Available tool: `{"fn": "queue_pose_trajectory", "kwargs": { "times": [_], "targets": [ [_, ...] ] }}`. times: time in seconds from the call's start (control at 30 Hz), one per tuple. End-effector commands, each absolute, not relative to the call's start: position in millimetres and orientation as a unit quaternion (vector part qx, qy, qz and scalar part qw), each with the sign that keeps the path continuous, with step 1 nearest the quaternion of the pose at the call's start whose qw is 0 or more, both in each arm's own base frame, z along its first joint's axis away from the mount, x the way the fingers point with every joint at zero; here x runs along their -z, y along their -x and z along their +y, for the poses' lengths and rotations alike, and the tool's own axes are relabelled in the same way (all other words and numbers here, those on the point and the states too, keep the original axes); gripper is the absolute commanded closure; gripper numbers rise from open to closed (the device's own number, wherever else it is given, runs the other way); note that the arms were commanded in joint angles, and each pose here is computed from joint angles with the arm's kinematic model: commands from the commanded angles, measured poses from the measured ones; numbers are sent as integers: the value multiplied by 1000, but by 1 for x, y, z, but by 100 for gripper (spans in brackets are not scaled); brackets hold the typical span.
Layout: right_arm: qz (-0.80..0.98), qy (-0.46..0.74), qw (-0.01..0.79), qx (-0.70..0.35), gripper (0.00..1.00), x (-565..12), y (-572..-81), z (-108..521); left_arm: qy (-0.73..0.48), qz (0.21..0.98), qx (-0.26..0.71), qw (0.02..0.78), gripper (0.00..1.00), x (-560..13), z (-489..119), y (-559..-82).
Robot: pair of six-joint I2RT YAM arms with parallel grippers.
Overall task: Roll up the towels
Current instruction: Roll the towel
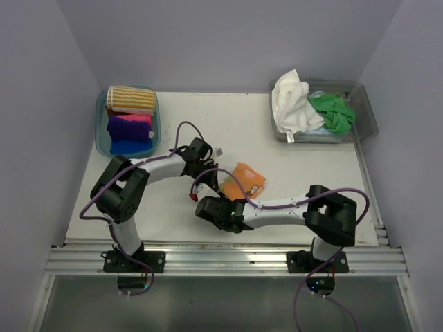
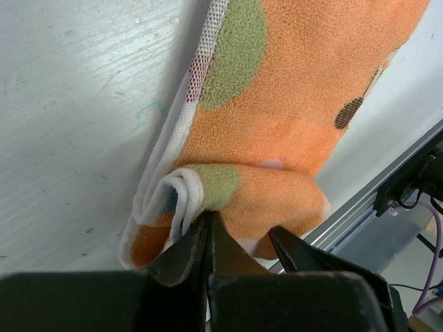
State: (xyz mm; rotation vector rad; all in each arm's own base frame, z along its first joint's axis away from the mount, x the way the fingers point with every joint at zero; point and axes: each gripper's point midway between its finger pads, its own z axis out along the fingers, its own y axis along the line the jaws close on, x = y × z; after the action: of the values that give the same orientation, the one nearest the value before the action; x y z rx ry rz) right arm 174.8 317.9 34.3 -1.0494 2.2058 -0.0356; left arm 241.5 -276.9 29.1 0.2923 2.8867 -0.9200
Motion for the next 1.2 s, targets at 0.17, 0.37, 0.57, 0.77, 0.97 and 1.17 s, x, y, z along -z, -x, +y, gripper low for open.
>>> {"fn": "queue_pose_trajectory", "kwargs": {
  "times": [0.17,0.37,0.57,0.77,0.97,1.17],
  "targets": [
    [837,403,368,42,59,-25,-188,323,-105,940,319,52,100,-32,-277,-244],
    [841,390,374,27,92,-30,-189,322,-101,937,329,66,93,-45,-277,-247],
    [849,378,365,-55,98,-45,-181,337,-104,926,353,90,75,-79,-279,-254],
    [861,354,340,-135,100,-51,-178,343,-95,922,361,106,66,-99,-268,-260],
    [869,320,311,-214,100,-59,-178,345,-85,916,376,110,53,-110,-257,-263],
    [874,301,288,-251,100,-60,-178,343,-73,912,383,126,44,-122,-241,-264]
  ]
}}
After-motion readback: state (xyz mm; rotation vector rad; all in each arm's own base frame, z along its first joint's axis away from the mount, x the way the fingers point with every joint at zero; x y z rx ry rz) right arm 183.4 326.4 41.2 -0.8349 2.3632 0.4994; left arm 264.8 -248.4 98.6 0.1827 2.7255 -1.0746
